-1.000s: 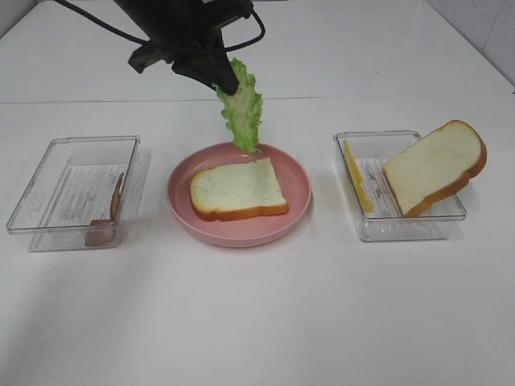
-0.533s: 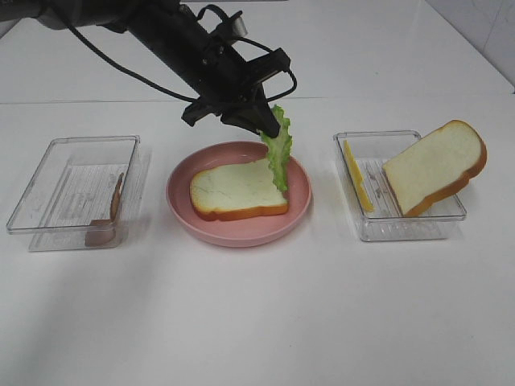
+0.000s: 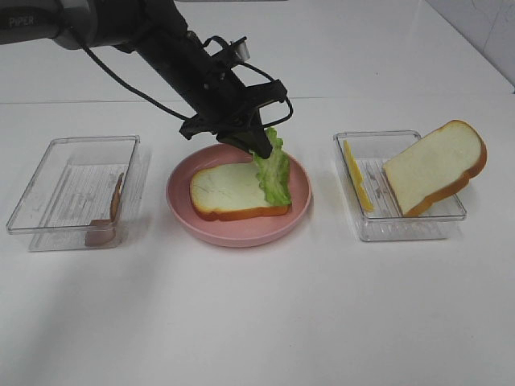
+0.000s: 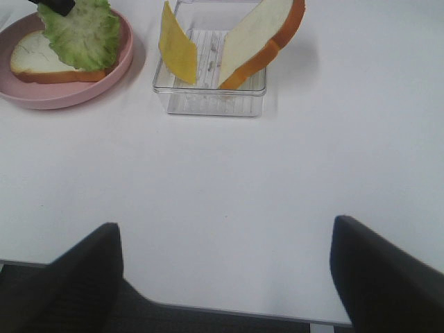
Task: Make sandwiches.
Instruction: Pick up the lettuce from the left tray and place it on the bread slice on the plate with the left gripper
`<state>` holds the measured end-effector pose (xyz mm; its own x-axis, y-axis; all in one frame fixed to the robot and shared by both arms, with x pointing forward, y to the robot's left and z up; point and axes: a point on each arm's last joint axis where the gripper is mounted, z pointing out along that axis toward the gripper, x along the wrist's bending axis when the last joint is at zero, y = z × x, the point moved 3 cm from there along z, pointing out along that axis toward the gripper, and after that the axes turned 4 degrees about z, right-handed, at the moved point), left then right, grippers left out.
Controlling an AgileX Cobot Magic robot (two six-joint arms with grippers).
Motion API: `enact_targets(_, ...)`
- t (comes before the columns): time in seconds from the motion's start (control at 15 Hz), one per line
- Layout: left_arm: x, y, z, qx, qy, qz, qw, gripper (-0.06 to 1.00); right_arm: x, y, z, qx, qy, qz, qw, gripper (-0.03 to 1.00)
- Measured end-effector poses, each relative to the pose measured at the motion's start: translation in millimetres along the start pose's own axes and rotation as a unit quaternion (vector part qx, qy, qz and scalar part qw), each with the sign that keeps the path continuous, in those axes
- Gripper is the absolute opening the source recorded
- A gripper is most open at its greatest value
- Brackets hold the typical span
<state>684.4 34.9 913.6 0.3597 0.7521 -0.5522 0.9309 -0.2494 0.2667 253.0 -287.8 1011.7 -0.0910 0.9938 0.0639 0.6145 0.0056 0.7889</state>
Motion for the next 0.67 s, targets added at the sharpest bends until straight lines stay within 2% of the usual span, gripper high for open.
enact_targets(0.27, 14, -2, -2, 0.011, 0.054, 0.026, 0.998, 0.0, 0, 0, 0, 0.0, 0.0, 0.0, 1.0, 0.8)
enact_targets(0.67, 22, -3, -3, 0.017, 0.087, 0.037, 0.995, 0.0, 0, 0, 0, 0.0, 0.0, 0.0, 1.0, 0.8)
